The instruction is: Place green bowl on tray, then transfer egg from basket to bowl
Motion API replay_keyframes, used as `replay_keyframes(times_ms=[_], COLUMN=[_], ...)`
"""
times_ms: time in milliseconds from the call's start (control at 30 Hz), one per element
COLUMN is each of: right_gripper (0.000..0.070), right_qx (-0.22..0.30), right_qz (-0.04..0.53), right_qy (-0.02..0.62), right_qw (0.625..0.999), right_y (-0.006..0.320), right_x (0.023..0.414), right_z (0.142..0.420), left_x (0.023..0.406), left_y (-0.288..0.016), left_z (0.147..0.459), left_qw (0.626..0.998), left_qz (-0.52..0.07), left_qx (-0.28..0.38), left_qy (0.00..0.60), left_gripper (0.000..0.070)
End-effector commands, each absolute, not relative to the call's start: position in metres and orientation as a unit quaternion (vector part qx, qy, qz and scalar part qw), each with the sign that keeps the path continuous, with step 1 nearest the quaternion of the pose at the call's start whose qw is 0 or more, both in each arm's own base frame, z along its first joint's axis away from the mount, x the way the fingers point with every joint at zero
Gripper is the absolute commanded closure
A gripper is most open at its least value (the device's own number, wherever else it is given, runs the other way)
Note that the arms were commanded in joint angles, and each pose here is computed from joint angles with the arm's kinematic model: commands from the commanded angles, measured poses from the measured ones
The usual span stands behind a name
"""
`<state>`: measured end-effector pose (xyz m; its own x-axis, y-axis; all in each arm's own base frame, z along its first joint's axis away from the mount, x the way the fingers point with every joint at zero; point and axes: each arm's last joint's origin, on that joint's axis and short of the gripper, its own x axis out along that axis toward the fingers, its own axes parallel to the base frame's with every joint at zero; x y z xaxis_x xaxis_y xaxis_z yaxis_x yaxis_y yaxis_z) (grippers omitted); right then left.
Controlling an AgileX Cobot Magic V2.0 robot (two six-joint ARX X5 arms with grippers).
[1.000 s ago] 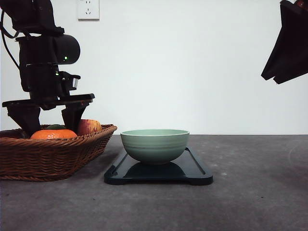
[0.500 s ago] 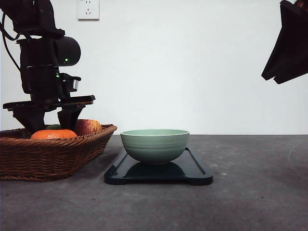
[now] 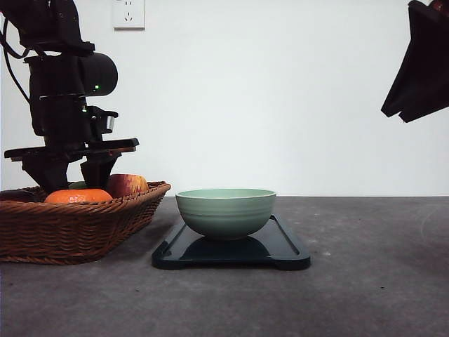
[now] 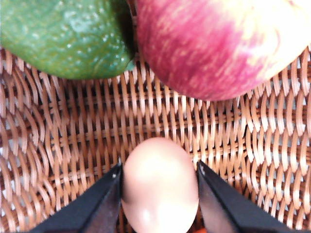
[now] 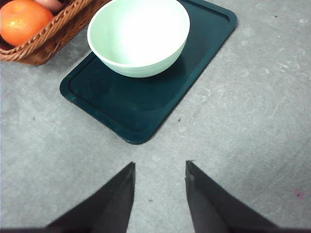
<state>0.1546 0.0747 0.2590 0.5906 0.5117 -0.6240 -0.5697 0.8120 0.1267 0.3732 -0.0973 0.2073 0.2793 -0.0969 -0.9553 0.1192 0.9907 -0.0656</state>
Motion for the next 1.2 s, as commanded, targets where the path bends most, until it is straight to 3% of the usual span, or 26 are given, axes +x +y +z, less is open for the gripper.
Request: replay_keyframes(times_ms=[0, 433, 667, 800, 1167], right_gripper=[0.0501, 0.0501, 0.0501, 0.0501, 0.0501], right_qx=[-0.047, -0.047, -0.047, -0.047, -0.047], right_qz=[0.308, 0.308, 0.309, 0.309, 0.309], right_qy=[0.332, 0.33, 0.324, 0.324, 0.324], right_qw=[0.891, 0.891, 0.893, 0.893, 0.893], right_y=[0.076, 0.076, 0.077, 0.077, 0.077], right_x=[0.156, 0.156, 0.157, 0.157, 0.157], right_z=[0.259, 0.26, 0.261, 0.261, 0.261], left_x=[0.374, 0.347, 0.342, 0.34, 0.334], left_y=[-0.098, -0.096, -0.113, -0.131, -0.183], left_z=[0.222, 0.29, 0.318, 0.324, 0.317], left_qw=[0.813, 0.865, 0.886, 0.884, 0.88], left_qz=[-0.069, -0.094, -0.18, -0.222, -0.291], left_qx=[0.007, -0.005, -0.041, -0.061, -0.037], left_qy=[0.579, 0.492, 0.425, 0.406, 0.373], left_gripper=[0.0524, 0.0523, 0.0523, 0.0513, 0.0511])
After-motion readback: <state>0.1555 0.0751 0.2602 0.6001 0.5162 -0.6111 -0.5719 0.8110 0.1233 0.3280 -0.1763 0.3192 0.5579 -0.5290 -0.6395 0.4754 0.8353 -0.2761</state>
